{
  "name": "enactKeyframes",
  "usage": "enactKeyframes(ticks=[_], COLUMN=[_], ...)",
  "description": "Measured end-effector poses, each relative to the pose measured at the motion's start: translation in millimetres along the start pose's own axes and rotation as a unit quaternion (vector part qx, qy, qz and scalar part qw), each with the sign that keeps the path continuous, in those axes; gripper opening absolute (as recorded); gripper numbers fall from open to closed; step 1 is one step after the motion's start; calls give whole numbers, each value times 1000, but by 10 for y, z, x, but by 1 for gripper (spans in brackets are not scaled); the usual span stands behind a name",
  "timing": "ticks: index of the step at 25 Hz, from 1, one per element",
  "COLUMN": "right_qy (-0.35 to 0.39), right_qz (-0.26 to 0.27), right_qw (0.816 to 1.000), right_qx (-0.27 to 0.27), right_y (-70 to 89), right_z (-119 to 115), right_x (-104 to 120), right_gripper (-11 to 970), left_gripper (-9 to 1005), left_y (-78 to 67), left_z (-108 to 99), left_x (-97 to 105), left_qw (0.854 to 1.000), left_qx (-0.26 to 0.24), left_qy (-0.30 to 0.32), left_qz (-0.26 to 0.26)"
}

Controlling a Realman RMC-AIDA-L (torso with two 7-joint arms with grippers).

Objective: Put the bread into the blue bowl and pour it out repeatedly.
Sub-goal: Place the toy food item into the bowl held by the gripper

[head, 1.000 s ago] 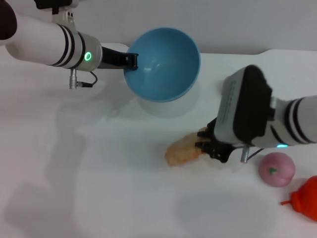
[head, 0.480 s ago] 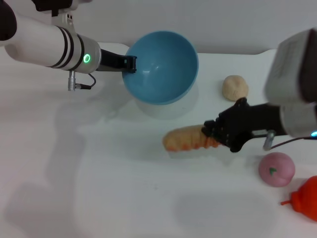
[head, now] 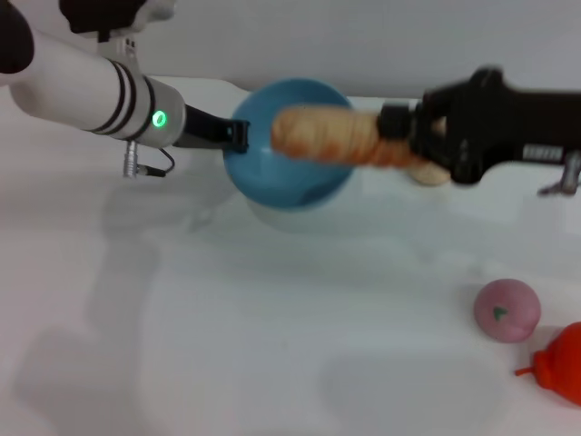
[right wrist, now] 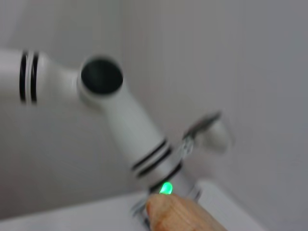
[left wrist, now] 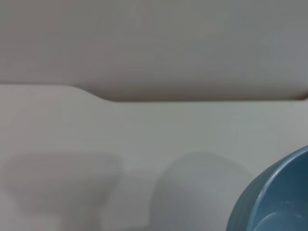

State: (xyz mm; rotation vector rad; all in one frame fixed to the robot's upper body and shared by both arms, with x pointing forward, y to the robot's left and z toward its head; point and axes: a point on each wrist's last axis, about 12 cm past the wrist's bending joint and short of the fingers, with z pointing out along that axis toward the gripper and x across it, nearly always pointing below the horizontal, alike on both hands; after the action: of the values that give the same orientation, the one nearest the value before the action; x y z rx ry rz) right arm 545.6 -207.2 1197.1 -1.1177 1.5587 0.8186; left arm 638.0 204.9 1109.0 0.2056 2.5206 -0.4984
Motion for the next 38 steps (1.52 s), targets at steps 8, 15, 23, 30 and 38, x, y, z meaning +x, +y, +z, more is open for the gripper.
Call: enactKeyframes(ticks=[8,15,23,30,38], right_qy=[-32,-43,-36,-33,-97], right_qz=[11,28,45,55,77], right_qw=[999,998,997,996,986], right_qx=[31,42,44,57,115], right_y=[-181,-256,-281,-284,-339], right_z=[138,246,280,205,-146], right_x=[214,491,638,702,684], right_gripper=[51,44,42,83,288], left_gripper=[-2,-2,-2,-1,-1], left_y=[-260,-456,-480,-460,-396], left_z=[19,-45,-57,-52,-23], left_x=[4,-38,-35,-7,12], left_qw=[998,990,988,988,991], left_qx=[40,132,143,141,123], left_qy=[50,46,50,55,48], left_qz=[14,17,19,17,18])
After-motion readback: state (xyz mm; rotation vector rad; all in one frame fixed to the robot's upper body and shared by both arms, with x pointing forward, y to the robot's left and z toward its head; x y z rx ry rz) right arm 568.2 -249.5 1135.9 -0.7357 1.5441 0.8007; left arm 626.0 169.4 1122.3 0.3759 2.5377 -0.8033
